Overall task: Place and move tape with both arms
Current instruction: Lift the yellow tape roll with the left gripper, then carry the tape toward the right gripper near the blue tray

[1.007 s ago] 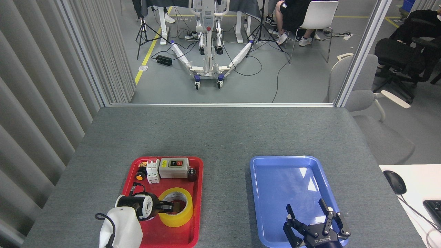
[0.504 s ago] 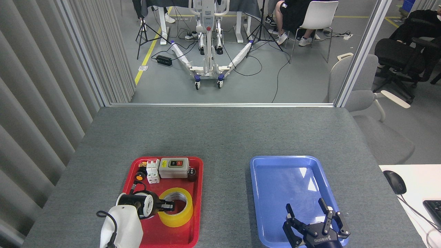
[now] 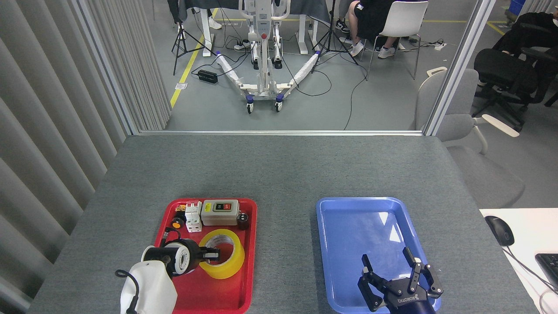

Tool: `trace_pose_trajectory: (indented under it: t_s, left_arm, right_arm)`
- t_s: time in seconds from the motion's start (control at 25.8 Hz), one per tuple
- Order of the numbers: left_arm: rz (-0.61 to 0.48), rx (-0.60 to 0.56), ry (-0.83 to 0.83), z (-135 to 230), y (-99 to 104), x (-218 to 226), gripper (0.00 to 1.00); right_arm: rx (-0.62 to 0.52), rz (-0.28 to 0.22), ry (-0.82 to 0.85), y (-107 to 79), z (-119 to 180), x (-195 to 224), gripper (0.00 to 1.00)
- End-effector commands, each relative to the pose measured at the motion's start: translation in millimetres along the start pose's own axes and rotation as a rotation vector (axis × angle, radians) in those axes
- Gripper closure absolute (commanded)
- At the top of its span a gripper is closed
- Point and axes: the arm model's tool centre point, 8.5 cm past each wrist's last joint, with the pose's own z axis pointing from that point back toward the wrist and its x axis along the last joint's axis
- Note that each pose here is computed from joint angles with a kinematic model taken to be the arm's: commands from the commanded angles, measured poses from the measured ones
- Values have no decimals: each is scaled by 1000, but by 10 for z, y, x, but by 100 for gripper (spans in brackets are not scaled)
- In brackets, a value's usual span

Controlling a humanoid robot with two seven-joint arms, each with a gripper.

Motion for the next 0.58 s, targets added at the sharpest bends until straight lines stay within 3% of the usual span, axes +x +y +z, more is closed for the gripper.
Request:
trace_pose_trajectory:
  t_s: [0.0,0.19,0.35,0.54]
  left_arm:
    - [204,65,-175,60,23,67,100]
    - [410,142,-353,271,224,173,100]
    - [422,142,-674,493,269,368,100]
    - [395,162,-952,601,-204,522,100]
  right_arm:
    - [4,1,0,6,5,-5,1]
    - [-4,6,-1,-22,-26,-17,1]
    - [-6,6,-1,-27,-31,-18,1]
    - [-7,8,-2,-31,-36,-18,1]
